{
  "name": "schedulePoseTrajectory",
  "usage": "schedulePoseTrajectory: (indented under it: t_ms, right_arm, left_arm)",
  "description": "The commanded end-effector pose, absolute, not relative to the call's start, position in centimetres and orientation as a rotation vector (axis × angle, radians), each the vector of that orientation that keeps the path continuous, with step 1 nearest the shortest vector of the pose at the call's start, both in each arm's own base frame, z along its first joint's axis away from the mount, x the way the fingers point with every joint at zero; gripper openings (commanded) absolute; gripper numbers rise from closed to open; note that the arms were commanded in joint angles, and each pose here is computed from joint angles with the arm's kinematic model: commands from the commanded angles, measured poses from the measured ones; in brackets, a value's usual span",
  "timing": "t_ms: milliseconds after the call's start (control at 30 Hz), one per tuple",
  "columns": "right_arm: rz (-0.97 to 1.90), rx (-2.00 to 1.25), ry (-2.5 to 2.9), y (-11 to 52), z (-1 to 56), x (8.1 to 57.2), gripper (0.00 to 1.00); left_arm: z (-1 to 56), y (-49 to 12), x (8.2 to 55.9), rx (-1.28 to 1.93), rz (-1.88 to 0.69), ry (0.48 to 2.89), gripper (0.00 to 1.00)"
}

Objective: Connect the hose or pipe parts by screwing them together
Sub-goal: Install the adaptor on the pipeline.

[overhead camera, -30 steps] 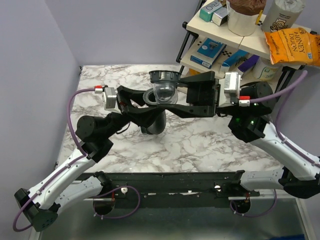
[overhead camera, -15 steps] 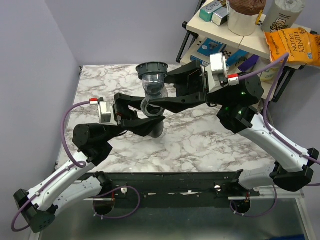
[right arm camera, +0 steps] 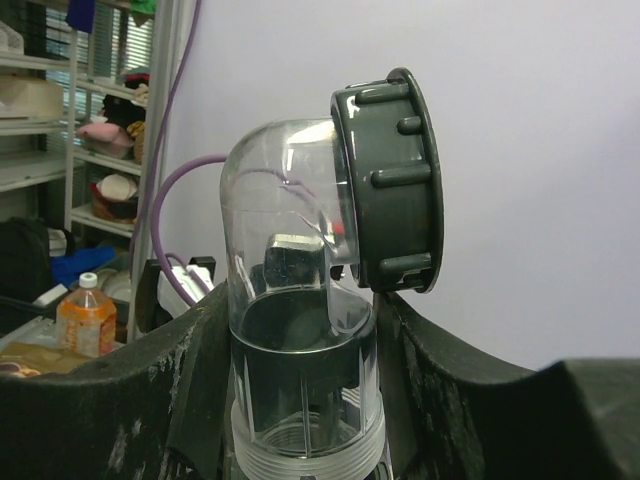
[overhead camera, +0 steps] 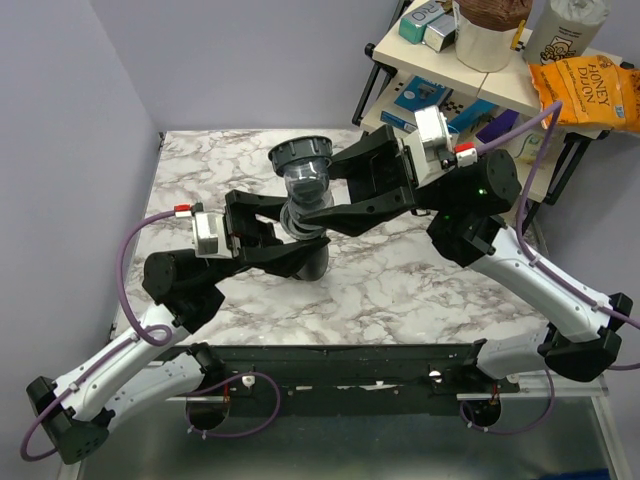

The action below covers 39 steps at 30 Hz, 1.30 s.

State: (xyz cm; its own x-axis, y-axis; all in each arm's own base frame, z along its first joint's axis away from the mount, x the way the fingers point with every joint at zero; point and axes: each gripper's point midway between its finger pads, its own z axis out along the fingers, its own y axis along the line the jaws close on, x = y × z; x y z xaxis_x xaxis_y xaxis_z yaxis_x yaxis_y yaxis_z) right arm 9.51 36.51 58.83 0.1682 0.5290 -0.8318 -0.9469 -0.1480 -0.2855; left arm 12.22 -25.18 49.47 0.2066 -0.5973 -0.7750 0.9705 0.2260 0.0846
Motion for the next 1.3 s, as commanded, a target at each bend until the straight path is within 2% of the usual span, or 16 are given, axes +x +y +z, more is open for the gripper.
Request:
schedulePoseTrajectory:
  t_ms: [0, 867, 1267]
  right_arm:
    - [1.443, -1.067, 0.489, 36.8, 58.7, 9.1, 0.01]
    - [1.614, -1.170, 0.611, 38.2, 55.4, 8.9, 0.01]
    - [1.691, -1.076, 0.650, 37.5, 53.2, 10.3, 0.01]
  left_arm:
    - [50.5, -24.5, 10.7, 0.673, -1.209, 0.620, 0.00]
    - [50.2, -24.1, 11.6, 0.630, -1.169, 0.669, 0.00]
    - [50.7, -23.5, 12.0, 0.617, -1.101, 0.633, 0.00]
